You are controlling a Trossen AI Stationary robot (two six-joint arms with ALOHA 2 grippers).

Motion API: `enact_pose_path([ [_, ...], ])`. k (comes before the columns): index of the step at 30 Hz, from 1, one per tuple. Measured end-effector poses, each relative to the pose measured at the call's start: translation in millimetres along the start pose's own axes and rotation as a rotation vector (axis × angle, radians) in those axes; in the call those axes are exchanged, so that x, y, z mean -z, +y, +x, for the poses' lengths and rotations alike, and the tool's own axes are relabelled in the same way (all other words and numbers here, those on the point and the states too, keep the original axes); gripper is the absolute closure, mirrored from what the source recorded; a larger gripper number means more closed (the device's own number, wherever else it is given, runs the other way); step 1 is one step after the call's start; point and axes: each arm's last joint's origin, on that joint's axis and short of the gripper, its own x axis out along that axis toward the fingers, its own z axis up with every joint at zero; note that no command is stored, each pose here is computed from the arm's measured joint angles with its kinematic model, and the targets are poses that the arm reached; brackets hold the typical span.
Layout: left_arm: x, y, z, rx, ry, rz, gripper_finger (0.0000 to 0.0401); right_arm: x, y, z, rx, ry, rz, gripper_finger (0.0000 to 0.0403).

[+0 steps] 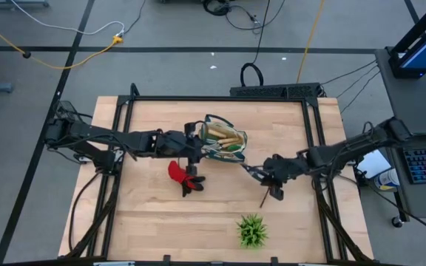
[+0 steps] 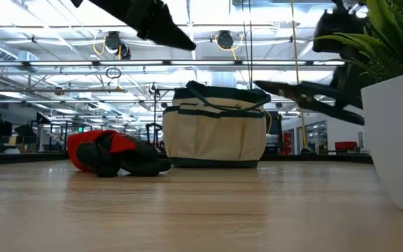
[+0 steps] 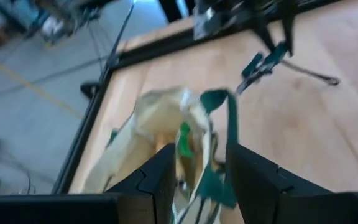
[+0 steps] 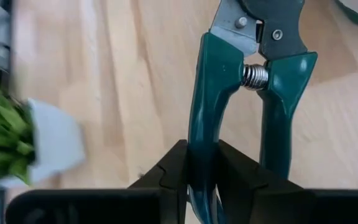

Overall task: Pick & Place Garden tools in Gardening bag
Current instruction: Put the right blue fruit pruner into the gardening bag

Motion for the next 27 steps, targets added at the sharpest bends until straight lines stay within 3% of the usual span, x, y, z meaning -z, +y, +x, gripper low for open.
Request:
enact_pose_path([
  [7,-15,-9,2,0.077,-0.177,0.17,0.0254,-24,-8,-3,-0.174,-0.091,0.113,0.0347],
  [12,-18,-18,16,0.108,-0.273,0.197,0.0254,-33,-14,-4,-0.266,-0.094,0.157,0.0347],
  [22,4,-38,63,0.149,-0.257,0.279,0.0254,-33,-16,-3,-0.356,-0.018,0.212,0.0347],
  [27,-3,-44,82,0.201,-0.283,0.284,0.0254,-34,-15,-3,-0.394,0.0,0.215,0.0346],
])
